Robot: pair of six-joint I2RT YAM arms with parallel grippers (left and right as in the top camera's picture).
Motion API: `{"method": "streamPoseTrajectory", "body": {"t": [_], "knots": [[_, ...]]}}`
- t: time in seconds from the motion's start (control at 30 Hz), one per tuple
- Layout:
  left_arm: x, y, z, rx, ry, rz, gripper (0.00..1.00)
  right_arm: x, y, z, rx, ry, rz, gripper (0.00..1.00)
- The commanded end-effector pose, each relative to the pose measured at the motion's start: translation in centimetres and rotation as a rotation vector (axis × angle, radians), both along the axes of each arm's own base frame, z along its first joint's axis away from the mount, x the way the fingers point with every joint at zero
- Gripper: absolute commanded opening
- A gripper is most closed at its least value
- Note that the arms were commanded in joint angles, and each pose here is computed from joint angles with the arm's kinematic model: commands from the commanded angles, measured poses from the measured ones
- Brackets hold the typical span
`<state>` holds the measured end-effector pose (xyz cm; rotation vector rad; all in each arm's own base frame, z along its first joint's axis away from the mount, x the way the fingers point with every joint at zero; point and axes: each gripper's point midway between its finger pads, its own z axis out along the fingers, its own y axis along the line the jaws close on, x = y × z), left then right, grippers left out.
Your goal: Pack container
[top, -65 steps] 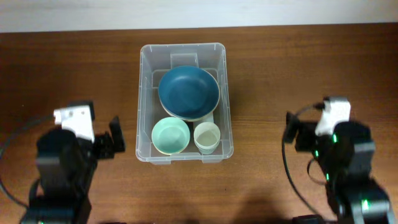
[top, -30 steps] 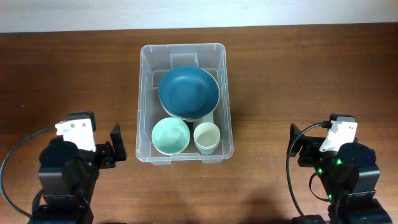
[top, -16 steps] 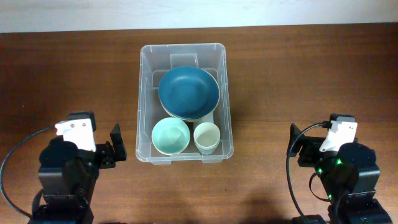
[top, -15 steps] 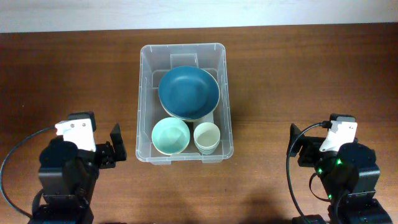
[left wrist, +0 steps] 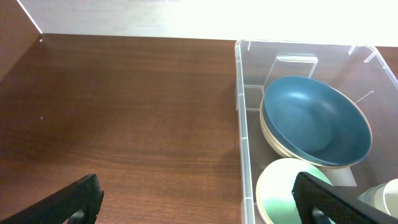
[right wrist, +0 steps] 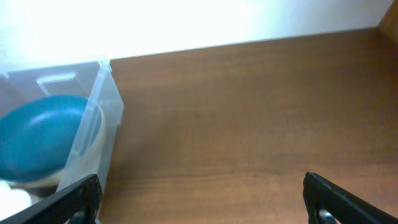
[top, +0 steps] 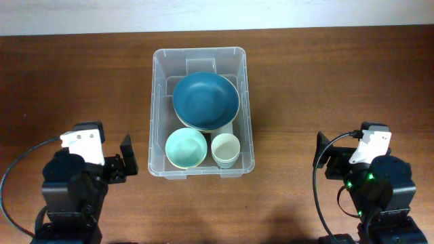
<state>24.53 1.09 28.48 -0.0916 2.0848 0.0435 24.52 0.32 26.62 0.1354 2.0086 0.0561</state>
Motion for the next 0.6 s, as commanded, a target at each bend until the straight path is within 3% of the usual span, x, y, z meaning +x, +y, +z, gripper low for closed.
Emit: {"method": "streamPoseTrajectory", "body": {"t": [0.0, 0.33, 0.57], "knots": [[0.0, -0.2, -0.3, -0.017, 0.003, -0.004, 1.0, 0.2, -0.4, 0.2, -0.029, -0.013, -0.012, 0.99], [0.0, -0.2, -0.3, -0.017, 0.002, -0.004, 1.0, -0.4, -0.3, 0.5, -0.081, -0.037, 0.03, 0.99], [0.0, -0.2, -0.3, -0.017, 0.003, -0.004, 1.0, -3.3, -0.9, 0.1, -0.117, -0.149, 0.023, 0.99]]}}
